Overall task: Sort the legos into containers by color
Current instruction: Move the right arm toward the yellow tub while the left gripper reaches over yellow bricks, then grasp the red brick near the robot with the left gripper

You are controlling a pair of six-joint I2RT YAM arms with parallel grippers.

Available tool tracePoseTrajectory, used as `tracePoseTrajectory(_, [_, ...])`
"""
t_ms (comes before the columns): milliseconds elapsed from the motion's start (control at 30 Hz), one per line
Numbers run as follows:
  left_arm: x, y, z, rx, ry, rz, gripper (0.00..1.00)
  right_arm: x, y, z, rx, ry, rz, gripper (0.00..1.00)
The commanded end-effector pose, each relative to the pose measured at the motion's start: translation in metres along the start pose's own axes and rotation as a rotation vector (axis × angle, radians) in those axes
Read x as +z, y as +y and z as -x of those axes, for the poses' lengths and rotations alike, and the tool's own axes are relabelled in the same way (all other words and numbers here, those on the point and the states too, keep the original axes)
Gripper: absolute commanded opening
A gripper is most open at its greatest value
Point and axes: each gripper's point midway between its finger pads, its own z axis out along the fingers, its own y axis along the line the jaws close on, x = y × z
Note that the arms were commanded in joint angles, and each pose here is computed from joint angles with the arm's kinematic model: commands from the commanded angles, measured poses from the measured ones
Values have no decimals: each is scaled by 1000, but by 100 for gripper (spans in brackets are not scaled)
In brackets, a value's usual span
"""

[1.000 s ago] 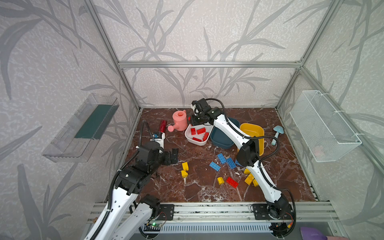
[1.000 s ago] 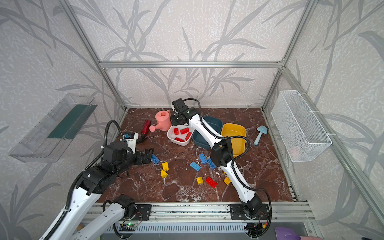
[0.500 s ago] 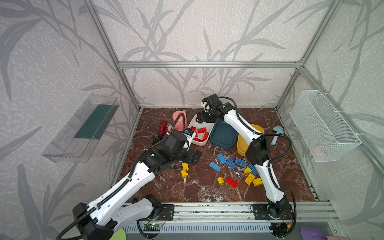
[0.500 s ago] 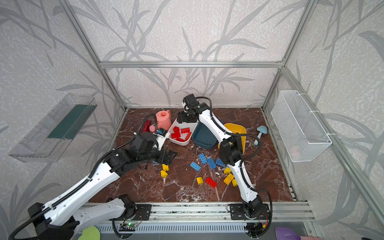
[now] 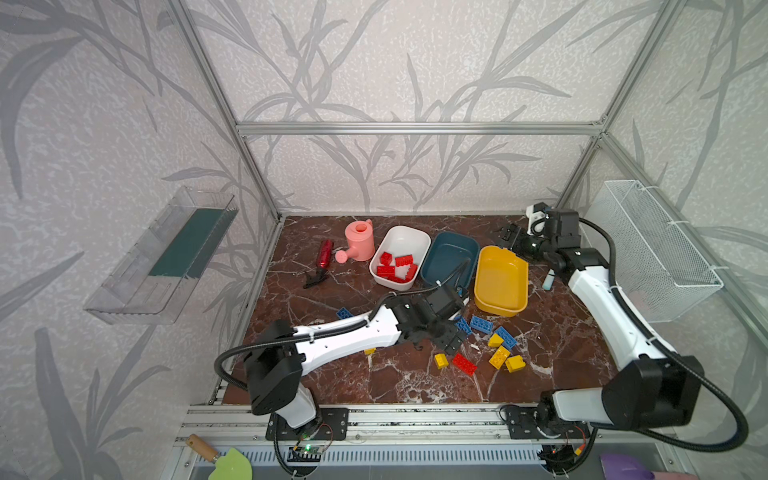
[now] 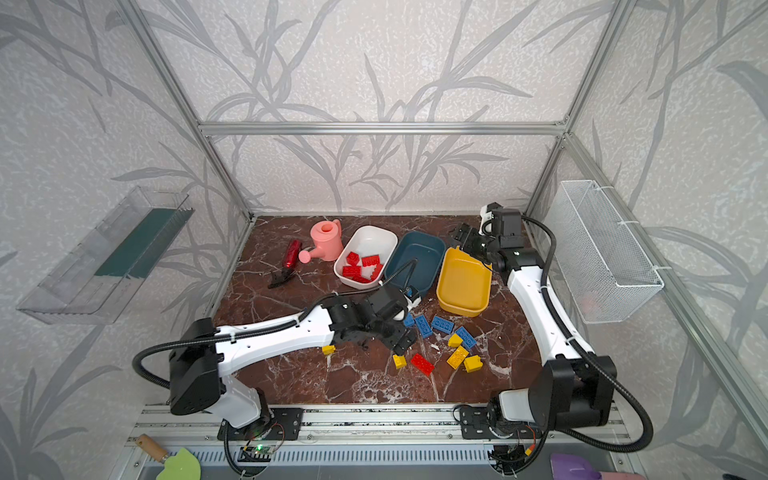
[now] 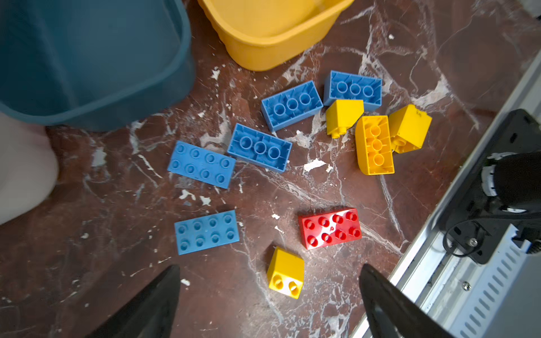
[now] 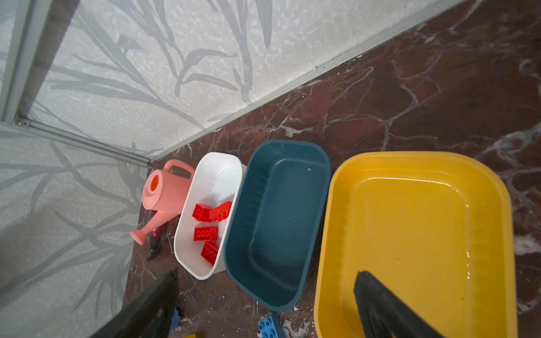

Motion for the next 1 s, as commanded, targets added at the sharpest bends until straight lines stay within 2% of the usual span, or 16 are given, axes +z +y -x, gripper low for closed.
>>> tracePoseTrajectory(0, [9,-14,6,-87,-29,76,95,-25,-11,8,54,-101,-10,96])
tracePoseTrajectory(267, [52,-67,-26,-59,107,62,95,-56,-42,-5,90,-178,-73,98])
tracePoseTrajectory(733, [86,-50,-56,-92,205,192,97,-51,-52,-31,83,-147,-53,98])
tracePoseTrajectory(867, [95,-49,-62,-86,235,183,93,-49,-52,-31,85,-147,-48,98])
tracePoseTrajectory(967, [98,-49,-64,-93,246,168,86,-49,-53,-33,84,-145,-48,98])
